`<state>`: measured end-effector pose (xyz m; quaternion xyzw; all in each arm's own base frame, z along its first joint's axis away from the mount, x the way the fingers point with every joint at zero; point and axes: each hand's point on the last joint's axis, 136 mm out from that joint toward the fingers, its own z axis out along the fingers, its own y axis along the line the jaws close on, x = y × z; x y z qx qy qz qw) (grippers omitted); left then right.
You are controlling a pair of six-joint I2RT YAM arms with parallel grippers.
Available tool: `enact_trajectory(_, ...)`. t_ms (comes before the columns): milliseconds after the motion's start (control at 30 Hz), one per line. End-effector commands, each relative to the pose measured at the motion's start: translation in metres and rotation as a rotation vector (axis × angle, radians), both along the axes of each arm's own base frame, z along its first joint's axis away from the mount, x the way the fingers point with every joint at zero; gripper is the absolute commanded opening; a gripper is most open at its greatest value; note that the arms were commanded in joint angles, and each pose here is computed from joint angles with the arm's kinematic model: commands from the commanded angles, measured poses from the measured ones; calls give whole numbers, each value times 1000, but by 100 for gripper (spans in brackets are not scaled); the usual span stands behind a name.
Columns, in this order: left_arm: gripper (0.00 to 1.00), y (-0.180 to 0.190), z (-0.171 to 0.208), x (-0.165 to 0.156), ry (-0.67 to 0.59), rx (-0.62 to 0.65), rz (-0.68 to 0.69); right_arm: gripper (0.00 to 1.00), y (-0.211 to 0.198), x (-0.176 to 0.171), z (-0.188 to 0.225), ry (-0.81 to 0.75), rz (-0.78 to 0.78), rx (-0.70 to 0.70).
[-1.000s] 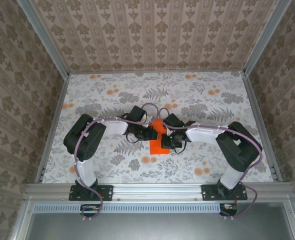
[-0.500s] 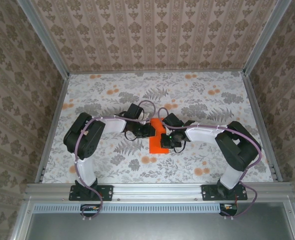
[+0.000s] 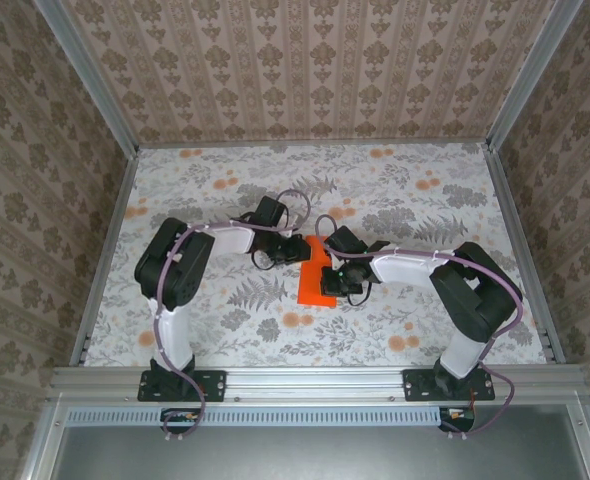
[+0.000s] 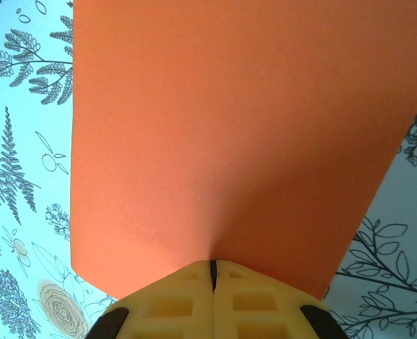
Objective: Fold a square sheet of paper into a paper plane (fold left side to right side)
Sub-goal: First fold the square sheet of paper in half at the center of the table.
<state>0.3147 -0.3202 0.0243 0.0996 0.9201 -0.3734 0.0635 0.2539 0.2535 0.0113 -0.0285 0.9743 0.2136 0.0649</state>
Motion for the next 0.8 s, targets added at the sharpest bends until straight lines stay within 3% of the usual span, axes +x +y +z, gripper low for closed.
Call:
enact_trajectory(0, 17, 7, -9, 21, -40, 54, 21, 0, -55, -39, -49, 143, -12, -242)
enact_trajectory(767, 18, -2, -16, 69, -66, 57, 60, 0, -66, -42, -46, 152, -10, -257)
